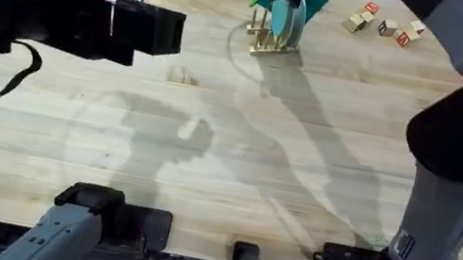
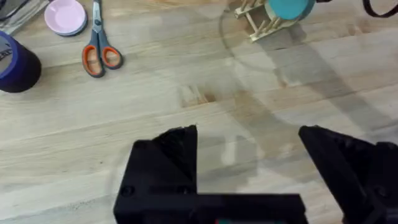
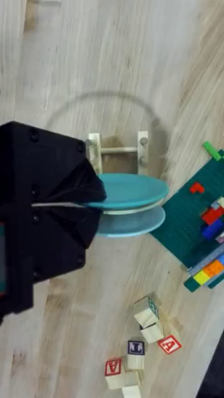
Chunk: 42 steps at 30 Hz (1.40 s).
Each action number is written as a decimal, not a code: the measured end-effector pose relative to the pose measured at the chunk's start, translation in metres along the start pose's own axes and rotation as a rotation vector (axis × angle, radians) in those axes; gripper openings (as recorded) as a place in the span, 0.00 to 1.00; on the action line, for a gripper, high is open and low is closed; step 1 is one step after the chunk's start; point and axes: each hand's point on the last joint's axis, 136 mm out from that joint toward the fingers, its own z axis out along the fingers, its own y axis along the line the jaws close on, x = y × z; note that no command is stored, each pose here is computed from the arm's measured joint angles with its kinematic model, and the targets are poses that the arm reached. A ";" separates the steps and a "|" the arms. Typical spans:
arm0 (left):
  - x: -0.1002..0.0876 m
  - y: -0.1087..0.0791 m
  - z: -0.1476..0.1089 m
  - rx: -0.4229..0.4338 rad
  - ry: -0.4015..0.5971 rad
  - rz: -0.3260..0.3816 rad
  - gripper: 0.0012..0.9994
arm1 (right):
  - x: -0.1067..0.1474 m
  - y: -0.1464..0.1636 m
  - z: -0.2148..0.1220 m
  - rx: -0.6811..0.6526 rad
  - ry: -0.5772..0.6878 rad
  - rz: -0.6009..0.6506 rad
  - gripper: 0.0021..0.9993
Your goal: Pick up the plates from the table one by one and place each into a slot on the dish rack.
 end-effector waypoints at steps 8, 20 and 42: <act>0.000 0.001 0.000 -0.004 0.000 0.000 1.00 | 0.000 0.001 0.000 -0.004 0.000 0.000 0.03; 0.000 0.001 0.000 -0.004 0.000 0.000 0.99 | 0.008 0.008 0.014 -0.012 0.036 -0.014 0.03; 0.000 0.001 0.000 -0.005 0.000 0.000 0.99 | 0.013 0.007 0.014 -0.008 0.054 -0.022 0.31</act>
